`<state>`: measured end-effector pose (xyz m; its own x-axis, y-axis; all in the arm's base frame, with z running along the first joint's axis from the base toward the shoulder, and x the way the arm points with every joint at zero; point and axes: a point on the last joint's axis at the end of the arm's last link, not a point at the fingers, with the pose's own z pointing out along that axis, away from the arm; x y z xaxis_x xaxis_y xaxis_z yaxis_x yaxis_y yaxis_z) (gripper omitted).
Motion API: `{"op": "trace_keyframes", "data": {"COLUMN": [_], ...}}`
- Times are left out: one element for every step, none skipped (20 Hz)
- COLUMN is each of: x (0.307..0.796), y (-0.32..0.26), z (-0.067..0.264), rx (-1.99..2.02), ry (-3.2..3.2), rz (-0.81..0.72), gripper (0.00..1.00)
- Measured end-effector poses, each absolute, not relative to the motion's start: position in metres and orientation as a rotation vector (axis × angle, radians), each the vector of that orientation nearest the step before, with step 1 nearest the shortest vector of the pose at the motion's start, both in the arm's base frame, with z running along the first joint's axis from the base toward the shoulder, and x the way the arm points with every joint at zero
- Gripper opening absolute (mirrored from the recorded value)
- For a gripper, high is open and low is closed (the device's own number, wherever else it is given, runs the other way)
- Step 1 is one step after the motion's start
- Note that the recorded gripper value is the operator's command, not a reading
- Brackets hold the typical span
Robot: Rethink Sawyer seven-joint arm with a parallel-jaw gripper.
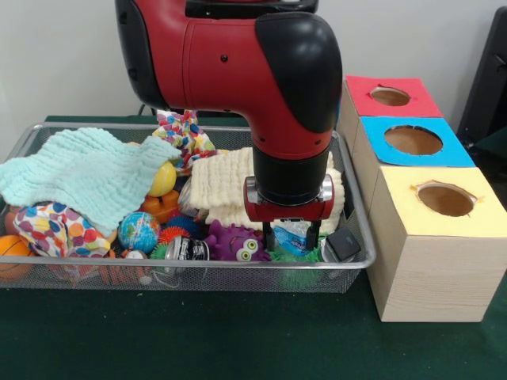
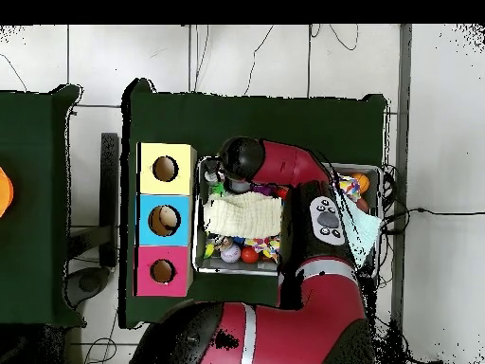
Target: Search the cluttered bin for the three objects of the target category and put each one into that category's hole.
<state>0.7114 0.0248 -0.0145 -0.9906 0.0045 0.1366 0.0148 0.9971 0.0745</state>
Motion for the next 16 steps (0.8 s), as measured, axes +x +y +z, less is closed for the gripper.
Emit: {"op": "trace_keyframes", "data": {"x": [0.7114, 0.7114, 0.7114, 0.7115, 0.7114, 0.7114, 0.7113, 0.7113, 0.7113, 0.7113, 0.7113, 0.7113, 0.7113, 0.7115, 0.7121, 0.7123], "y": [0.0248, 0.0249, 0.0249, 0.0250, 0.0250, 0.0250, 0.0250, 0.0250, 0.0249, 0.0250, 0.0250, 0.0250, 0.0252, 0.0255, 0.0263, 0.0265], "z": [-0.0145, -0.0145, -0.0146, -0.0146, -0.0147, -0.0148, -0.0149, -0.0149, -0.0149, -0.0149, -0.0149, -0.0149, -0.0149, -0.0148, -0.0145, -0.0144], "rx": [-0.016, -0.016, -0.016, -0.016, -0.016, -0.016, -0.016, -0.016, -0.017, -0.017, -0.016, -0.016, -0.016, -0.015, -0.012, -0.012], "ry": [-3.002, -3.002, -3.002, -3.002, -3.002, -3.002, -3.002, -3.002, -3.002, -3.002, -3.002, -3.002, -3.002, -3.002, -3.004, -3.004], "rz": [-0.114, -0.114, -0.115, -0.115, -0.115, -0.115, -0.116, -0.116, -0.115, -0.115, -0.115, -0.115, -0.115, -0.115, -0.113, -0.113], "gripper": [1.00, 1.00, 1.00, 1.00, 1.00, 1.00, 1.00, 1.00, 0.00, 0.00, 0.00, 0.00, 0.00, 0.00, 0.00, 0.00]}}
